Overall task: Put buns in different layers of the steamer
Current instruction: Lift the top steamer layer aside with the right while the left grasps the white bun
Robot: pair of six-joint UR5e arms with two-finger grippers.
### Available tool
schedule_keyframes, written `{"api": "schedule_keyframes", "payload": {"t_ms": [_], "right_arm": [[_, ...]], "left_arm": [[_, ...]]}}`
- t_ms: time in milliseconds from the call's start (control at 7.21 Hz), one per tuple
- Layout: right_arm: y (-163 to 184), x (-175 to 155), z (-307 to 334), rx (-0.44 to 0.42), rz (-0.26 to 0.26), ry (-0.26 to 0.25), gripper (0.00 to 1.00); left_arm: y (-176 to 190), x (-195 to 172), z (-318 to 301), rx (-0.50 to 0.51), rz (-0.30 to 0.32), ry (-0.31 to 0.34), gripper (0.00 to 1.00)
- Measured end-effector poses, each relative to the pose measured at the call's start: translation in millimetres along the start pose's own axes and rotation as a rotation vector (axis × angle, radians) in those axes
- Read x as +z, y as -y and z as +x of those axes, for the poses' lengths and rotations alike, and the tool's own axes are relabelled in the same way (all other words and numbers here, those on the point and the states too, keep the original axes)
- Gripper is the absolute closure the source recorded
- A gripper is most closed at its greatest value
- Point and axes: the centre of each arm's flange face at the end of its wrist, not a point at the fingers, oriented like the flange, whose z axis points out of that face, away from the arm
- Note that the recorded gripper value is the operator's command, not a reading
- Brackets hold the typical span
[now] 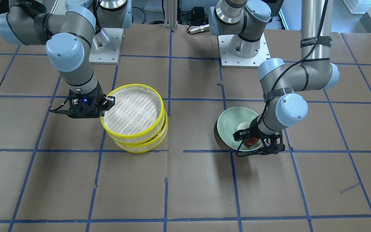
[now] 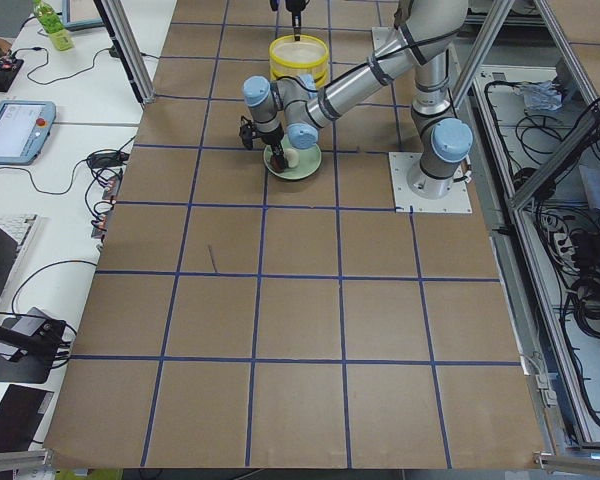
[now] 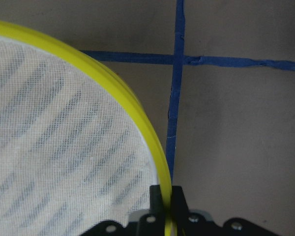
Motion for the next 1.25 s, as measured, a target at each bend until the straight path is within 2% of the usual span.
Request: {"api": "schedule_keyframes", "payload": {"t_ms": [277, 554, 693, 832, 970, 1109, 1248], "right_arm": [[0.8, -4.1, 5.4, 0.006, 0.007, -0.01, 0.92], [11.9, -23.6, 33.4, 0.011, 0.022, -0.061, 0.92], [18.7, -33.0, 63.8, 0.03, 0.014, -0.076, 0.92], [22.6, -37.9, 104.7, 0.031, 0.004, -0.08, 0.92], [22.9, -39.0, 147.9, -0.014, -0.004, -0.078, 0.92], [21.9, -38.1, 185.2, -0.077, -0.003, -0.079, 0.92], [22.0, -36.6, 214.9, -0.132, 0.008, -0.088, 0.92]], "left_arm": [[-13.7, -22.2, -1.0, -0.001, 0.003, 0.005, 0.02], [-23.3, -20.1, -1.6, -0.006, -0.028, 0.004, 0.05], [-29.7, -10.4, -2.0, -0.012, -0.054, 0.002, 0.12], [-34.7, -2.1, -2.5, -0.014, -0.072, 0.001, 0.44], [-35.7, 3.3, -2.7, -0.015, -0.078, 0.001, 0.73], [-33.8, 5.5, -2.6, -0.015, -0.072, 0.0, 0.89], [-31.1, 5.1, -2.3, -0.011, -0.06, -0.001, 0.99]]}}
